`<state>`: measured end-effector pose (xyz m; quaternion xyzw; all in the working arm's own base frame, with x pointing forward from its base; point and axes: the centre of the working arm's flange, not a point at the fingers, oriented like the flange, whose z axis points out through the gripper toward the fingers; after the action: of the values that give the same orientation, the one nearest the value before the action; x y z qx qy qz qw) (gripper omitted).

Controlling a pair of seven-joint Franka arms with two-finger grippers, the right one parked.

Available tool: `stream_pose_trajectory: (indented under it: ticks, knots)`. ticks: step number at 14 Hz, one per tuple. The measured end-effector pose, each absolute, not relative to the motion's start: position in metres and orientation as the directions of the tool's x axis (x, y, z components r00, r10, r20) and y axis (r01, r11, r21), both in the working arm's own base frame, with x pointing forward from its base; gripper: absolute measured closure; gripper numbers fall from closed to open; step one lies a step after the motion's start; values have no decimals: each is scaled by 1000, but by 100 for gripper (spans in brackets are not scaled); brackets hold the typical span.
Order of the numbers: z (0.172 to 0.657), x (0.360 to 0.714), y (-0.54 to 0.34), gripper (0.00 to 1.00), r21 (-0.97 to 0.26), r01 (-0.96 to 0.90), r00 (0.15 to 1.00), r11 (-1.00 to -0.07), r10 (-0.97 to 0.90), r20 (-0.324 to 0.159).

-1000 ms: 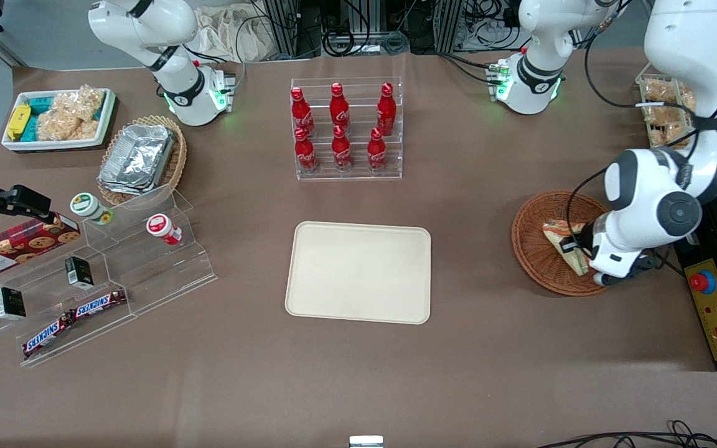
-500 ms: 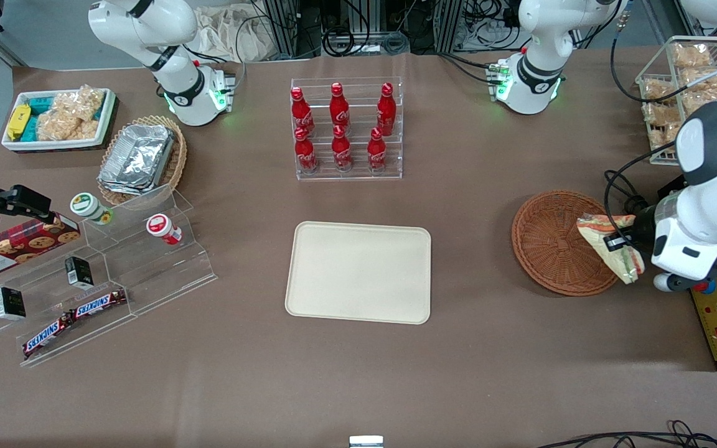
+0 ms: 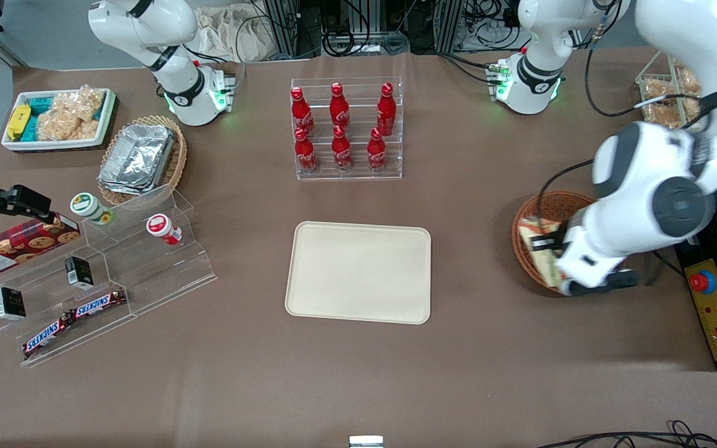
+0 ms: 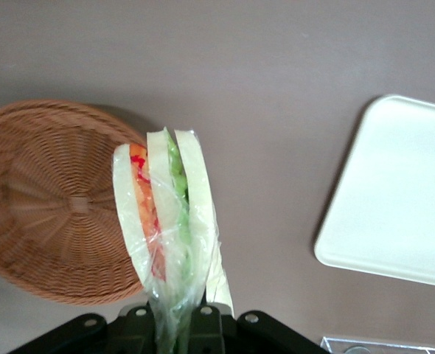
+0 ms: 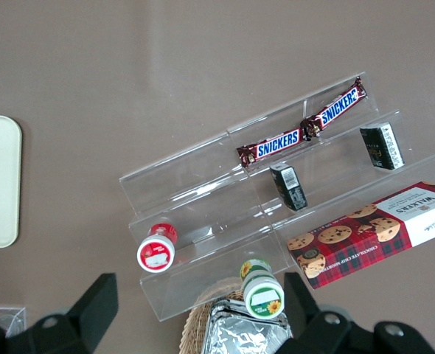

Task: Place sandwich from basket to tray
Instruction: 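Carry the sandwich over the cream tray with the left gripper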

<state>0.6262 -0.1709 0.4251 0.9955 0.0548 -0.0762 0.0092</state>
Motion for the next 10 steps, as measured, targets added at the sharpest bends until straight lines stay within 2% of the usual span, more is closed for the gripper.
stream_pose_trajectory:
  ticks: [5, 10]
  knots:
    - [376, 624, -263, 84, 54, 20, 997, -998, 16, -82]
    - [320, 608, -331, 84, 85, -42, 996, -996, -48, -72]
